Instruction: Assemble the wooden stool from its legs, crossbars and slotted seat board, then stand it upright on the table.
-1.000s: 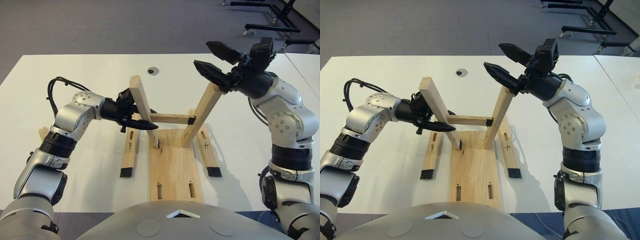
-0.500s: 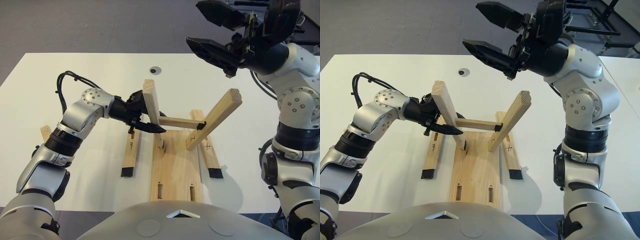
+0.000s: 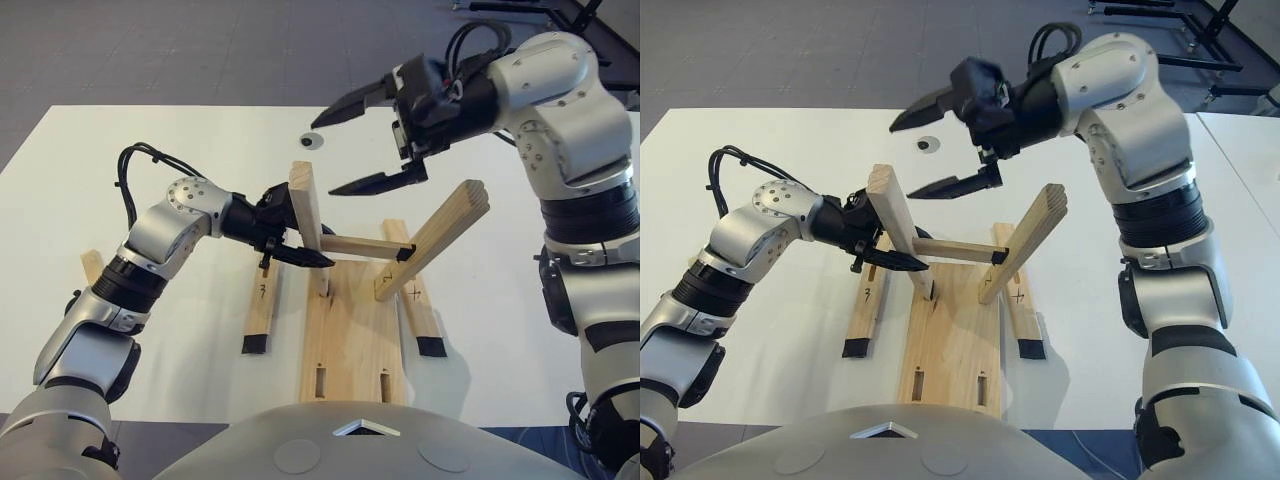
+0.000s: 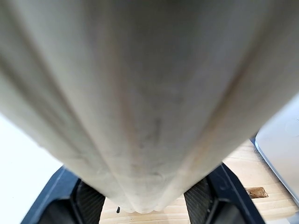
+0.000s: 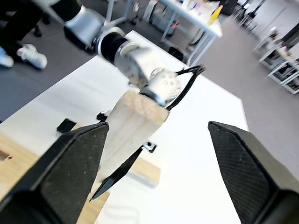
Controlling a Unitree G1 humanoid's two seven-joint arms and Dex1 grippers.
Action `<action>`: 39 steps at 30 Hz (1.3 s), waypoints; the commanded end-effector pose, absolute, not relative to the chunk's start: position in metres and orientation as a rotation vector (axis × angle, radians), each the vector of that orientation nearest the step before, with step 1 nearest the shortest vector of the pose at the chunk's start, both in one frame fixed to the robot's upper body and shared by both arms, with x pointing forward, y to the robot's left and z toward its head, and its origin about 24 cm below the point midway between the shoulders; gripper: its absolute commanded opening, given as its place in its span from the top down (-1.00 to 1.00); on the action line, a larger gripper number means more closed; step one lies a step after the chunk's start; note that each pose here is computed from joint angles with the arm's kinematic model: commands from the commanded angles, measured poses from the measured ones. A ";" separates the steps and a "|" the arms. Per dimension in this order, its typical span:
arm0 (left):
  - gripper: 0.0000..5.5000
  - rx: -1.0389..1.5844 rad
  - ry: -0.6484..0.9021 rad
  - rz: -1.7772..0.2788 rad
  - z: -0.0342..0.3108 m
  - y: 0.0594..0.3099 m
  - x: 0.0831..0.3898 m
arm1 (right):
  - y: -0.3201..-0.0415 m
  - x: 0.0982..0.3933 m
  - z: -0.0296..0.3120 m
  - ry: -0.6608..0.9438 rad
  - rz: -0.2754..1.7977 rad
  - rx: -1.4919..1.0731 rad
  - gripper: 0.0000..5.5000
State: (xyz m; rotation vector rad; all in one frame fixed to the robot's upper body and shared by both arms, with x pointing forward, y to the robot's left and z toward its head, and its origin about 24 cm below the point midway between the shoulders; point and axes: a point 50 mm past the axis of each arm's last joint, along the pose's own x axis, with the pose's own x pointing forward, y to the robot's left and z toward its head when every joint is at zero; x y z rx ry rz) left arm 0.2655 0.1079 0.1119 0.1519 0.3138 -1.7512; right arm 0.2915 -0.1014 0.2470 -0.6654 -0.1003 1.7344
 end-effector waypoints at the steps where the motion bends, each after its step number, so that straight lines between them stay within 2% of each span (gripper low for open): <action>1: 0.26 0.186 0.778 -1.789 0.043 0.112 0.231 | -0.096 0.294 0.229 -0.029 1.768 -0.812 -0.43; 10: 0.26 0.192 0.783 -1.790 0.041 0.112 0.231 | -0.101 0.297 0.202 0.085 1.785 -0.892 -0.43; 27: 0.26 0.196 0.787 -1.784 0.038 0.114 0.233 | -0.101 0.290 0.178 0.203 1.845 -0.938 -0.43; 30: 0.26 0.197 0.786 -1.785 0.039 0.114 0.234 | -0.098 0.290 0.180 0.183 1.840 -0.922 -0.43; 35: 0.26 0.199 0.789 -1.784 0.040 0.114 0.234 | -0.089 0.297 0.198 0.063 1.795 -0.830 -0.43; 39: 0.26 0.201 0.788 -1.784 0.040 0.115 0.234 | -0.087 0.295 0.199 0.061 1.801 -0.808 -0.43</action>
